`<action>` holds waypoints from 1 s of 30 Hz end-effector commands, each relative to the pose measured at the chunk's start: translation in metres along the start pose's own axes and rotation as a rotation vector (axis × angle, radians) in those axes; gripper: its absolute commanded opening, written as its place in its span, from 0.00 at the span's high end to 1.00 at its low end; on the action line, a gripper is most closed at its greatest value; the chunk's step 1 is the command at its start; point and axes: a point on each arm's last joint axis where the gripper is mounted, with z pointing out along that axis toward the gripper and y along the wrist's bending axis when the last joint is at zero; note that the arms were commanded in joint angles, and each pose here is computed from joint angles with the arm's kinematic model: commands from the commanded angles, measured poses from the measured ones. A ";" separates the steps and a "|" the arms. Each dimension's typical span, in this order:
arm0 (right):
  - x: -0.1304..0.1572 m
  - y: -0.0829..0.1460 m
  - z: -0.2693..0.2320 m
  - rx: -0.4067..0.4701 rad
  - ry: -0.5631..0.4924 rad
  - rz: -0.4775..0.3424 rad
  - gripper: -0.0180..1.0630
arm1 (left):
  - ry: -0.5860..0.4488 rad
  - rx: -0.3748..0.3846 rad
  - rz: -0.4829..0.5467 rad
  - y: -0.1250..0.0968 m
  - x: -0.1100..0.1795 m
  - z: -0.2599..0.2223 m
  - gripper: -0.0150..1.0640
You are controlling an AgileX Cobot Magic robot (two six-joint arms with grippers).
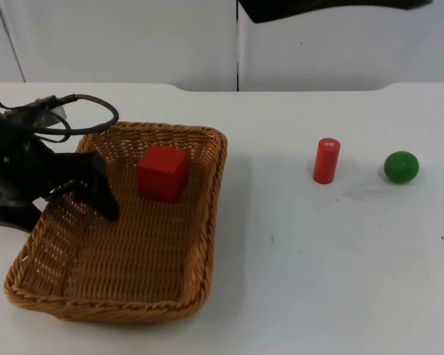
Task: Pick up the basket with the left hand and place the object to the left of the red cylinder into the basket with the right hand.
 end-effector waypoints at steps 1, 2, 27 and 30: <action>-0.001 0.000 -0.003 0.003 -0.011 0.004 0.01 | -0.014 -0.004 0.026 -0.003 -0.002 -0.010 0.13; -0.001 0.000 -0.003 0.003 -0.011 0.004 0.01 | -0.017 -0.006 0.029 -0.004 -0.003 -0.012 0.13; -0.004 -0.001 -0.003 0.019 -0.042 0.008 0.01 | -0.035 -0.072 0.042 -0.027 0.006 -0.083 0.13; -0.004 -0.001 -0.003 0.020 -0.045 0.008 0.01 | -0.015 -0.091 0.042 -0.030 0.011 -0.093 0.13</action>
